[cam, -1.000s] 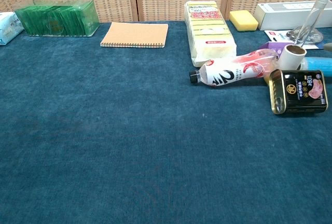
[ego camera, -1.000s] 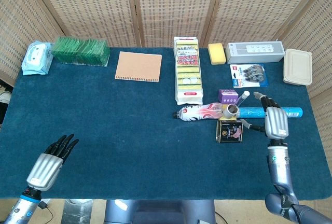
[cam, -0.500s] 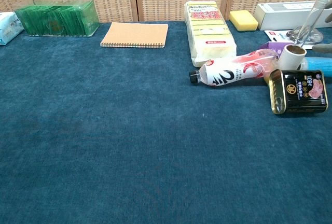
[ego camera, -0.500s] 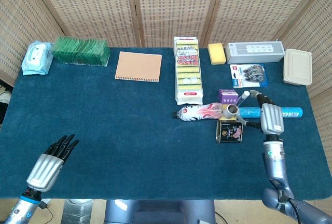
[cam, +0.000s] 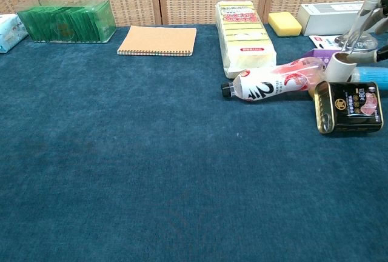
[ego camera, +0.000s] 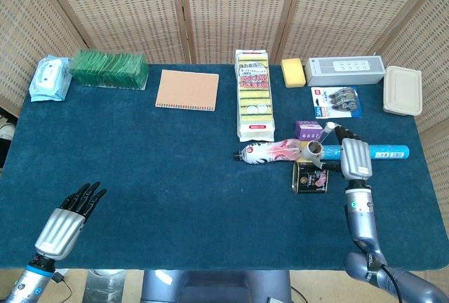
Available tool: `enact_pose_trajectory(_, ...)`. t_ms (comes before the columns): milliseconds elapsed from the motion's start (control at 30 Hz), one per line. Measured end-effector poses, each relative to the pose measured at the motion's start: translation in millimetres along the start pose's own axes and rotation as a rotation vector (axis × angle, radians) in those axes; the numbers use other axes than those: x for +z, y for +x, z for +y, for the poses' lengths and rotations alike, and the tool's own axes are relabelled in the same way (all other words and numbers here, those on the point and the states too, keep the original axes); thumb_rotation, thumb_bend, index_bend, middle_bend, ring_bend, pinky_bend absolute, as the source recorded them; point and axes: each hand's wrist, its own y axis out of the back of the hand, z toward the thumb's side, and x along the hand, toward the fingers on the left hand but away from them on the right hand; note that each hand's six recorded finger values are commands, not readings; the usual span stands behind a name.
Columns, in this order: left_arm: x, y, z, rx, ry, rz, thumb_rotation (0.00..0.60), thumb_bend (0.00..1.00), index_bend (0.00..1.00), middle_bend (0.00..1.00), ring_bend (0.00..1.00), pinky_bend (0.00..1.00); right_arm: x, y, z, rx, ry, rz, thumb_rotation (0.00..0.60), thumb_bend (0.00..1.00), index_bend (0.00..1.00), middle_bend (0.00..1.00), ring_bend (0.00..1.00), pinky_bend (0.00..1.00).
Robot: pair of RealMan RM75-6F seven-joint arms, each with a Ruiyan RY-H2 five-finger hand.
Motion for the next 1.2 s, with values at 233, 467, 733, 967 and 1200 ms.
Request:
enact_pose_trajectory(233,0.1,-0.3,-0.1,-0.001,0.001,-0.001,0.600,0.21,0.03,0.02,0.01,0.21,1.0,-2.3,1.2,-0.010,0.025,0.004,0.509,0.20,0.30,0.37,0.39,0.39)
enact_pose_trajectory(467,0.4,-0.3,-1.0,-0.005,0.003,-0.001,0.600,0.21,0.03,0.02,0.01,0.21,-1.4,-3.8,4.2,-0.024,0.021,-0.003,0.549,0.20,0.36,0.43,0.43,0.42)
enact_pose_trajectory(733,1.6,0.3,-3.8,-0.015,0.009,-0.002,0.600,0.20,0.03,0.02,0.01,0.21,-2.3,-7.3,4.1,-0.028,0.014,-0.013,0.551,0.20,0.36,0.43,0.44,0.42)
enact_pose_trajectory(967,2.7,1.2,-4.7,-0.018,0.010,-0.002,0.600,0.21,0.03,0.02,0.01,0.21,5.5,-12.6,5.2,-0.032,0.011,-0.008,0.551,0.20,0.37,0.43,0.44,0.42)
enact_pose_trajectory(1200,2.3,0.5,-3.6,-0.015,0.008,-0.003,0.600,0.21,0.03,0.02,0.01,0.21,10.1,-11.5,1.1,-0.038,0.008,-0.013,0.600,0.21,0.39,0.46,0.49,0.45)
